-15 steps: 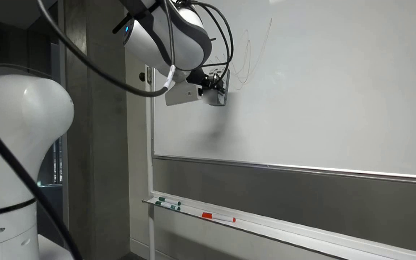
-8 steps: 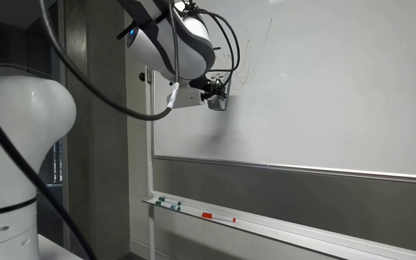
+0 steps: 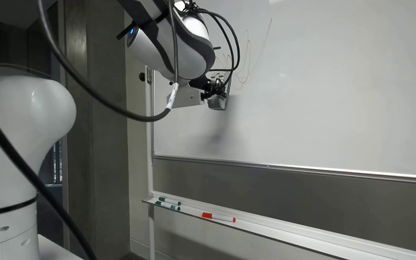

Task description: Wipe the white board with the grey eraser

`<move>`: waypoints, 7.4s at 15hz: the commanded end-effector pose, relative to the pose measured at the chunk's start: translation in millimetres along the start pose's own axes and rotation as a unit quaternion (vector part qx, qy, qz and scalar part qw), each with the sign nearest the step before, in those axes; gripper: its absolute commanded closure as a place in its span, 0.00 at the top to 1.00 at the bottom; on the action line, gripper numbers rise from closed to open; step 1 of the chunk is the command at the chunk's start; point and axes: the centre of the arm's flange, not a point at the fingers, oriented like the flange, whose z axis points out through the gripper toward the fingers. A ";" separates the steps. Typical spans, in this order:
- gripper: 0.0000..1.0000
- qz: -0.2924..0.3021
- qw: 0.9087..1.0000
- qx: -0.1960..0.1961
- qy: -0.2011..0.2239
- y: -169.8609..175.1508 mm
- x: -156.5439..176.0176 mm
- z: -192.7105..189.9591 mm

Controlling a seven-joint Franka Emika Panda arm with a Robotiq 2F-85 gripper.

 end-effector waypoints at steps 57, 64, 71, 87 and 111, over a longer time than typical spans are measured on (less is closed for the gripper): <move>0.38 0.000 1.000 0.000 0.000 0.0 0.0 0.0; 0.38 -0.012 0.999 0.007 0.050 -5.9 20.6 14.2; 0.38 -0.021 0.996 0.021 0.081 -22.2 39.5 48.5; 0.38 -0.059 0.992 0.035 0.107 -32.1 68.6 82.2; 0.38 -0.039 0.985 -0.073 0.150 127.3 114.4 82.5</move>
